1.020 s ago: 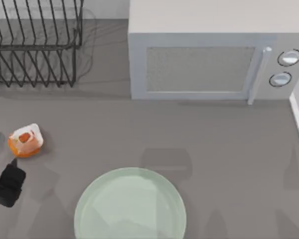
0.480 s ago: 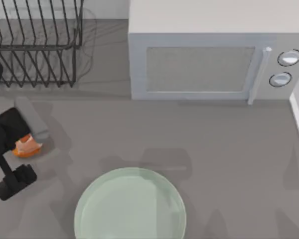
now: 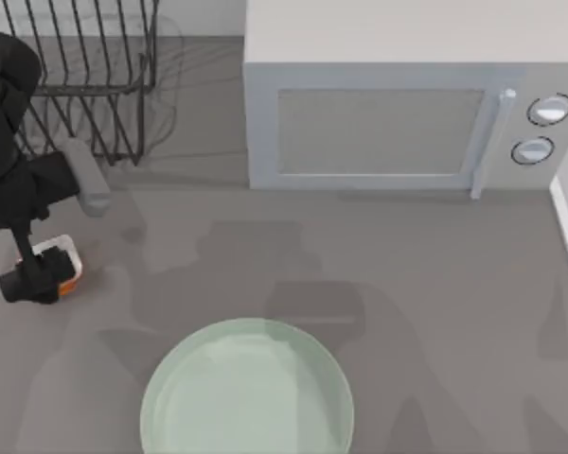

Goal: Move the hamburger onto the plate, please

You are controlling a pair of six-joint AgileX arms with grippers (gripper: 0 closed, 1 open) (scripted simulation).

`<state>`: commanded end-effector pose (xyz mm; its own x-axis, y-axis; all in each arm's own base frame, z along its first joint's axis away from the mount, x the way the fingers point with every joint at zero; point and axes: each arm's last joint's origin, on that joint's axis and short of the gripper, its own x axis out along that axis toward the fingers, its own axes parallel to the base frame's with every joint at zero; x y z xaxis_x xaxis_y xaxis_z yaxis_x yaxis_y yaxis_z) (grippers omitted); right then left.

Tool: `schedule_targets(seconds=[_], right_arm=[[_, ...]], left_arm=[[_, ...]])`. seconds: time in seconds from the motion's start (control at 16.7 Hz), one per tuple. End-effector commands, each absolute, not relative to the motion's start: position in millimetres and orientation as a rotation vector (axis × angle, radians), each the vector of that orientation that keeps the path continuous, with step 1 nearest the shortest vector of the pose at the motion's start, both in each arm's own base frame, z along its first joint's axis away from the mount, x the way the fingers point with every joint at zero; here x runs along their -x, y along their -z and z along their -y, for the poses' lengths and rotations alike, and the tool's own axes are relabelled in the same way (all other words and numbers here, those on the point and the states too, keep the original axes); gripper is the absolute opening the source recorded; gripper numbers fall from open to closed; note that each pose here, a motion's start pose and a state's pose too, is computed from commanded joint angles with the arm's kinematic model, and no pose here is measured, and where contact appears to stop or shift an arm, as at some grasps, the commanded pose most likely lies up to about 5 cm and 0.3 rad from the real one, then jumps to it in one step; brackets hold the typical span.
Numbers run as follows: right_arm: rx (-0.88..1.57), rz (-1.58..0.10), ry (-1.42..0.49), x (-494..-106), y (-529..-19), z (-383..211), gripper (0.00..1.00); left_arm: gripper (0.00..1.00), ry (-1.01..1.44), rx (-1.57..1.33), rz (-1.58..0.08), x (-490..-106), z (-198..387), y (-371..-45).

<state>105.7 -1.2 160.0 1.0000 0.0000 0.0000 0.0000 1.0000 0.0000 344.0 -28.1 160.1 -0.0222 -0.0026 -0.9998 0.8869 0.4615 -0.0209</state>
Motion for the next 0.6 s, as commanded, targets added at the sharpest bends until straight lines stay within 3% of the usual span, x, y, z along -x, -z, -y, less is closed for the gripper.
schedule_targets(seconds=[0.6], right_arm=[[0.000,0.000,0.000,-106,-160,1,1.00]], left_arm=[[1.00,0.844,-0.856,-1.390,-364,27,-172]])
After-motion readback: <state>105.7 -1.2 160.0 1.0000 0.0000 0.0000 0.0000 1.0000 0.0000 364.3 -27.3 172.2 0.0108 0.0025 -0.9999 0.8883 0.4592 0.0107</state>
